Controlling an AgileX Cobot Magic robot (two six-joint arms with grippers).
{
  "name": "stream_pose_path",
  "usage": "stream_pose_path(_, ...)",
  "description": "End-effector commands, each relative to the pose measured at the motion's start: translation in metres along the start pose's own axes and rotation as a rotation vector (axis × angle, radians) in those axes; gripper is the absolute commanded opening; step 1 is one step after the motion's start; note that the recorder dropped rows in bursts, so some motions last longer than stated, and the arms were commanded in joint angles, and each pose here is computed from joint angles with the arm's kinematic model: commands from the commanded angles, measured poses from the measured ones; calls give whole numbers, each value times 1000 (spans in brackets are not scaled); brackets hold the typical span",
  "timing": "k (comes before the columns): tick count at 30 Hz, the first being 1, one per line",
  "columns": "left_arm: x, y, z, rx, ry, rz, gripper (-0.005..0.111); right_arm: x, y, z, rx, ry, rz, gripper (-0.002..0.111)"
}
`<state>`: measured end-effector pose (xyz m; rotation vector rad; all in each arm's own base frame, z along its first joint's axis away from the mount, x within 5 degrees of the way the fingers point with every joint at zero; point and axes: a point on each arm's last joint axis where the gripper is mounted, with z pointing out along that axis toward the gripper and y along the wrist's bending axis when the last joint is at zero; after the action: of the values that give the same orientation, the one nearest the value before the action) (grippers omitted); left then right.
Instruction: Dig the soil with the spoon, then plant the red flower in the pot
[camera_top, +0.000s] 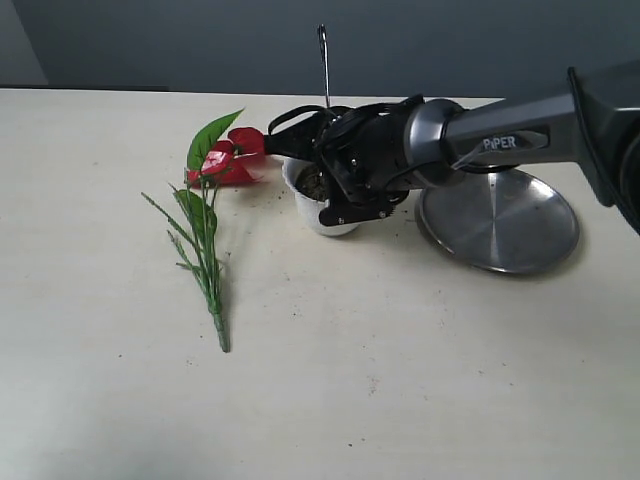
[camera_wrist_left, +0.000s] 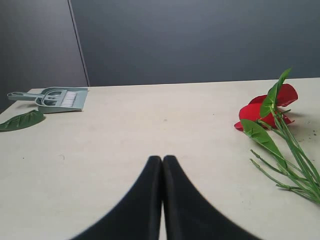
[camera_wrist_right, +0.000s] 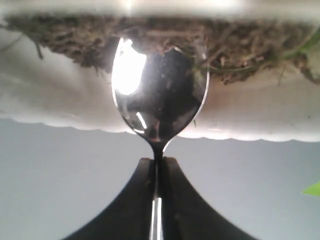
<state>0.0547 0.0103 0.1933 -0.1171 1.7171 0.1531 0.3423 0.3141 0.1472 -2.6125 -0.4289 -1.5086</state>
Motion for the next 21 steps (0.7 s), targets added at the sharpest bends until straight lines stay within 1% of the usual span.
stream_pose_path(1,2,0,0,0,2,-4,0,3,-1,-7,-11,14,-7,-1)
stream_pose_path(11,2,0,0,0,2,-4,0,17,-6,-23,-17,56,19,-1)
stream_pose_path(16,2,0,0,0,2,-4,0,25,-4,-29,-32,78,34,-1)
stream_pose_path(21,2,0,0,0,2,-4,0,30,0,-33,-56,95,89,-1)
